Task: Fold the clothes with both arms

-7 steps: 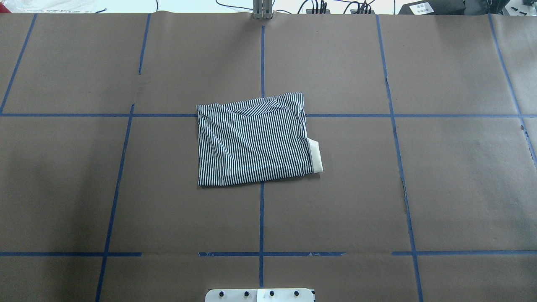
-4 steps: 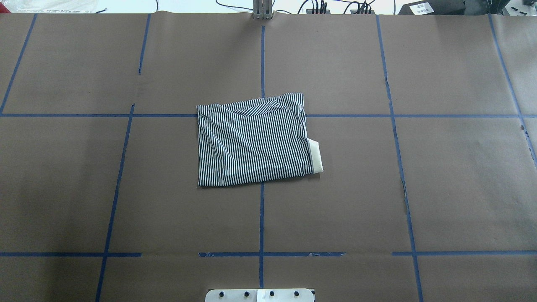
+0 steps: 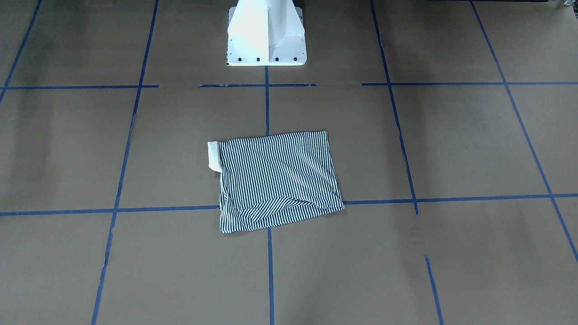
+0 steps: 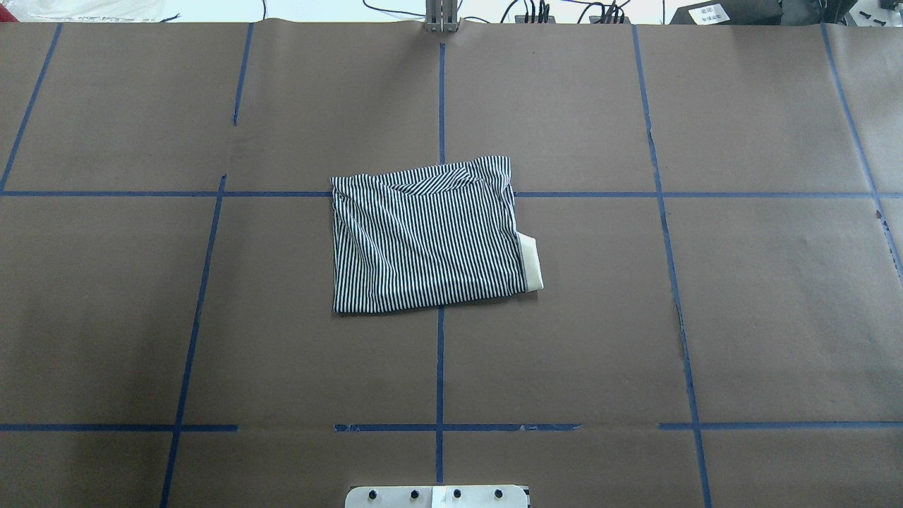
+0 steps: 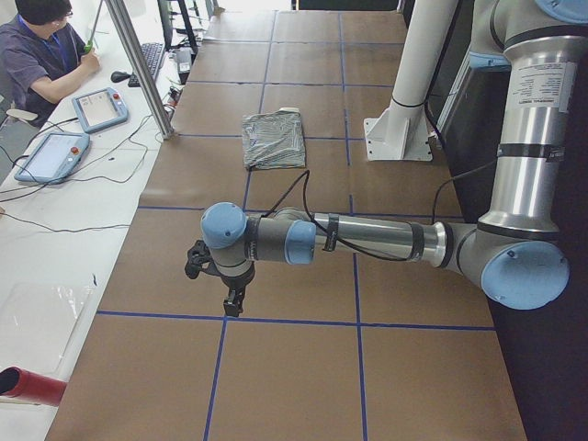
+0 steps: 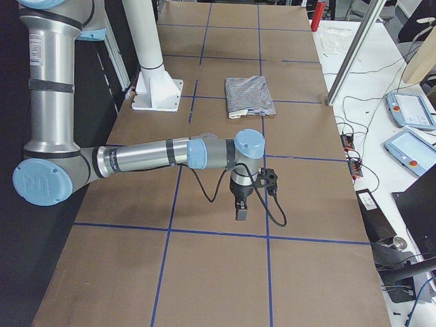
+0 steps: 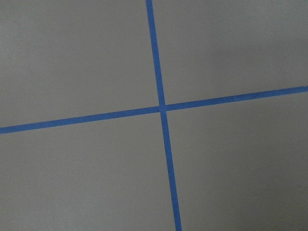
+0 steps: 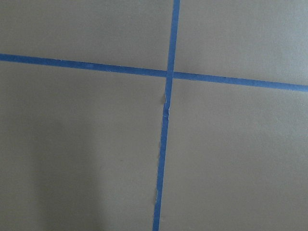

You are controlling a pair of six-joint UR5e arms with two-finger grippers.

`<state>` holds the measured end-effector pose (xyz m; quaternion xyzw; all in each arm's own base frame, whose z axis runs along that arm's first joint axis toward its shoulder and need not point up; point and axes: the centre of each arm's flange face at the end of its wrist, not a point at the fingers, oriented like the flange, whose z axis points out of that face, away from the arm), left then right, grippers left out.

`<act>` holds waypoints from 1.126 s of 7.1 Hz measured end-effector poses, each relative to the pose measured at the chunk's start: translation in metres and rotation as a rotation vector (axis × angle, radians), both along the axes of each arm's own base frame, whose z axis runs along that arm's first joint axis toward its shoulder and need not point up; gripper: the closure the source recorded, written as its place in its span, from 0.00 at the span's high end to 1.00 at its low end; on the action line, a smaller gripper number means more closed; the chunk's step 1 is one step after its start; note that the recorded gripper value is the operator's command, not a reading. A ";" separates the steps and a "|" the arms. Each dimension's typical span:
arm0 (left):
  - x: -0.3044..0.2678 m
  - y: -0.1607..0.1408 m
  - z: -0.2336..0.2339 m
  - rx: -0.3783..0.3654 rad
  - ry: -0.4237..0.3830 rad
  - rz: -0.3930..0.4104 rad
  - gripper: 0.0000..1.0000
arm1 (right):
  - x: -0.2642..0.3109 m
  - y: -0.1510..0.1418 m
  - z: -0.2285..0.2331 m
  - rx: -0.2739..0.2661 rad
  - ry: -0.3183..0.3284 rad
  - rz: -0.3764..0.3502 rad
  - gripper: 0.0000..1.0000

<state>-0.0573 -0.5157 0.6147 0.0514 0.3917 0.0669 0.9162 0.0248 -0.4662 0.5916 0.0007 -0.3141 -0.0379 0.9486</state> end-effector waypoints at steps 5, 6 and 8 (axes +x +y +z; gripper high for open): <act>0.004 0.000 -0.004 0.021 0.004 0.009 1.00 | 0.003 0.007 0.024 -0.041 0.027 -0.001 1.00; 0.004 0.000 -0.004 0.022 0.007 0.010 1.00 | 0.002 0.017 0.037 -0.056 0.008 0.000 1.00; 0.004 0.001 -0.003 0.018 0.006 0.008 1.00 | 0.001 0.034 0.051 -0.059 -0.042 0.003 1.00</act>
